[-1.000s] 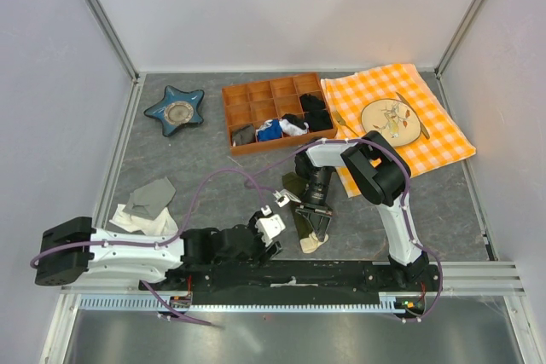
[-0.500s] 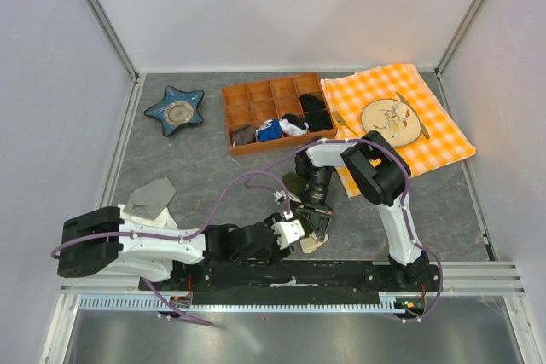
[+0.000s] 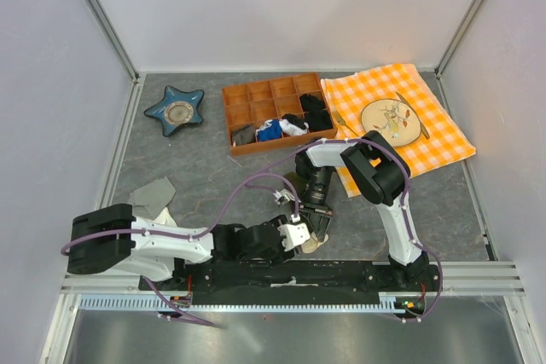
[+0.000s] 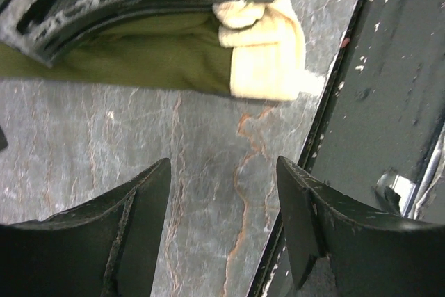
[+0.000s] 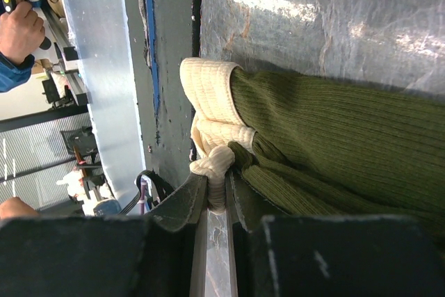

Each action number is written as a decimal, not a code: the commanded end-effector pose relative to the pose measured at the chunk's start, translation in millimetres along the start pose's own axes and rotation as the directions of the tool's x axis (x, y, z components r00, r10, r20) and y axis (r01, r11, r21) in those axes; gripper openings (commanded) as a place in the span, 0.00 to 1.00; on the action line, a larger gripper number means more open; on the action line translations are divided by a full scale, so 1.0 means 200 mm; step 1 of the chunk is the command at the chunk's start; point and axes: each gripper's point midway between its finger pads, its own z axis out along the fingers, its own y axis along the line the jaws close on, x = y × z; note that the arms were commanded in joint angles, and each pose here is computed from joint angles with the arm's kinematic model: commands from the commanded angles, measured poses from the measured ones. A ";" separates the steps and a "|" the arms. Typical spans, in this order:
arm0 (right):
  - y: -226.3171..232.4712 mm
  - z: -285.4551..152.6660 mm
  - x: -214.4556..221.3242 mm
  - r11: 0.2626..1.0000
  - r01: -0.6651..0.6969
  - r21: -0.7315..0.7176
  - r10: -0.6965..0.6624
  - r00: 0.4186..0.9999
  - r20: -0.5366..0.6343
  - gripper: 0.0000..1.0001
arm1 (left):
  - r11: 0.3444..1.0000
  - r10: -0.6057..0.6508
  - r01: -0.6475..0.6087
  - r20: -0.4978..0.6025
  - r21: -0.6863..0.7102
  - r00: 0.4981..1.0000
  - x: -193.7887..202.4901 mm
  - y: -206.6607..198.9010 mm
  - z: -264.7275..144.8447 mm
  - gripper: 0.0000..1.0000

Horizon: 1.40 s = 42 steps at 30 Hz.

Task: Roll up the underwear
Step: Roll the underwear to the center of the board.

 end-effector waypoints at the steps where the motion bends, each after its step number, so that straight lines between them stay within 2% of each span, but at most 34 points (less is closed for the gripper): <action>1: -0.17 0.03 -0.02 0.992 0.103 0.073 -0.103 0.995 0.002 0.18 | 0.998 0.039 -0.044 0.128 0.036 0.991 -0.24 -0.04 0.04 0.69; 15: -0.17 0.03 -0.02 0.992 0.102 0.073 -0.102 0.995 0.005 0.18 | 0.991 0.064 -0.078 0.130 0.105 0.989 -0.33 -0.15 0.19 0.68; 28: -0.17 0.03 -0.01 0.993 0.097 0.068 -0.098 0.995 0.006 0.18 | 0.995 0.101 -0.101 0.028 0.023 0.995 -0.20 -0.13 0.32 0.67; 31: -0.17 0.03 -0.01 0.993 0.096 0.067 -0.097 0.995 0.006 0.19 | 0.995 0.099 -0.099 0.010 0.009 0.995 -0.17 -0.12 0.33 0.59; 32: -0.17 0.03 -0.02 0.993 0.098 0.067 -0.099 0.995 0.006 0.18 | 0.995 0.101 -0.101 0.002 0.014 0.995 -0.16 -0.12 0.33 0.52; 34: -0.17 0.04 -0.01 0.993 0.096 0.065 -0.097 0.995 0.004 0.18 | 0.995 0.097 -0.097 -0.025 0.021 0.995 -0.14 -0.14 0.35 0.44; 35: -0.17 0.04 -0.02 0.993 0.097 0.066 -0.098 0.995 0.006 0.18 | 0.995 0.098 -0.097 -0.046 0.030 0.994 -0.11 -0.14 0.36 0.33; 37: -0.17 0.03 -0.02 0.993 0.098 0.067 -0.099 0.995 0.006 0.19 | 0.996 0.088 -0.086 -0.069 0.031 0.994 -0.10 -0.15 0.38 0.22; 38: -0.16 0.03 -0.02 0.993 0.098 0.066 -0.099 0.995 0.008 0.19 | 0.996 0.086 -0.084 -0.089 0.030 0.992 -0.08 -0.15 0.38 0.10; 40: -0.17 0.03 -0.02 0.993 0.100 0.068 -0.101 0.995 0.011 0.20 | 0.997 0.075 -0.072 -0.098 0.031 0.992 -0.08 -0.16 0.38 0.02; 42: -0.16 0.03 -0.03 0.992 0.104 0.070 -0.105 0.994 0.012 0.21 | 0.997 0.064 -0.060 -0.102 0.038 0.993 -0.08 -0.16 0.38 0.02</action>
